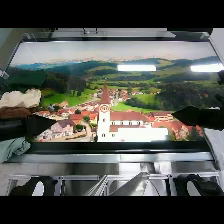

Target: Fold the shirts.

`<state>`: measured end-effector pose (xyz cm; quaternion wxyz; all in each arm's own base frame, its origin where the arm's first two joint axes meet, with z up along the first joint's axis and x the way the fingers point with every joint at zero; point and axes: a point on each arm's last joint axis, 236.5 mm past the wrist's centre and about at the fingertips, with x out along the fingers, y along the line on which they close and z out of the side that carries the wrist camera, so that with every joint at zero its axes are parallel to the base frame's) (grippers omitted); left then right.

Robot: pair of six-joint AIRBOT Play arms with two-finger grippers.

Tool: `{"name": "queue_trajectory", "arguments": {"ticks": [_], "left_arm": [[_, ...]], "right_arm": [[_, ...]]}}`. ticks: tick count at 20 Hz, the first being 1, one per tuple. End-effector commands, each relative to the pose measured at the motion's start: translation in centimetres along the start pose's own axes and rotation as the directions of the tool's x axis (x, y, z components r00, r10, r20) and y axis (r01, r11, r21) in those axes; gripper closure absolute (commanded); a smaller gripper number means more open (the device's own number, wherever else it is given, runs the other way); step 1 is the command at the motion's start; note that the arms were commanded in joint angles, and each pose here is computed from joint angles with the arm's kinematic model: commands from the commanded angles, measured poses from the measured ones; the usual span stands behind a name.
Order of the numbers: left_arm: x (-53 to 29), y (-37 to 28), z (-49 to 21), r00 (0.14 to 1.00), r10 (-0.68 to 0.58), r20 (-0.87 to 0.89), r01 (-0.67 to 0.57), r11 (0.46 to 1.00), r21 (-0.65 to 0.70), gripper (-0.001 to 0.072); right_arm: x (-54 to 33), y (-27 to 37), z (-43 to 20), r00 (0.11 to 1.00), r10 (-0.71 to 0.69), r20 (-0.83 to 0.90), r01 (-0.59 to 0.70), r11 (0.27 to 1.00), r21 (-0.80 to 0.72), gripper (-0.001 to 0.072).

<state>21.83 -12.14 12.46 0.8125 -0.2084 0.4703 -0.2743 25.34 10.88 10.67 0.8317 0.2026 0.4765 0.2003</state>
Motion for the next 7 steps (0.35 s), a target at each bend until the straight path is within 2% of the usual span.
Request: {"name": "queue_trajectory", "arguments": {"ticks": [1, 7], "left_arm": [[-0.46, -0.73, -1.52, 1.0, 0.008, 0.018, -0.009, 1.0, 0.024, 0.0692], [-0.92, -1.25, -1.7, 0.999, 0.012, 0.038, -0.014, 0.999, 0.048, 0.0693]], "right_arm": [[0.32, 0.83, -0.69, 1.0, 0.011, -0.011, -0.011, 1.0, -0.029, 0.0699], [0.32, 0.82, -0.67, 1.0, 0.01, -0.01, -0.011, 1.0, -0.029, 0.0699]]}}
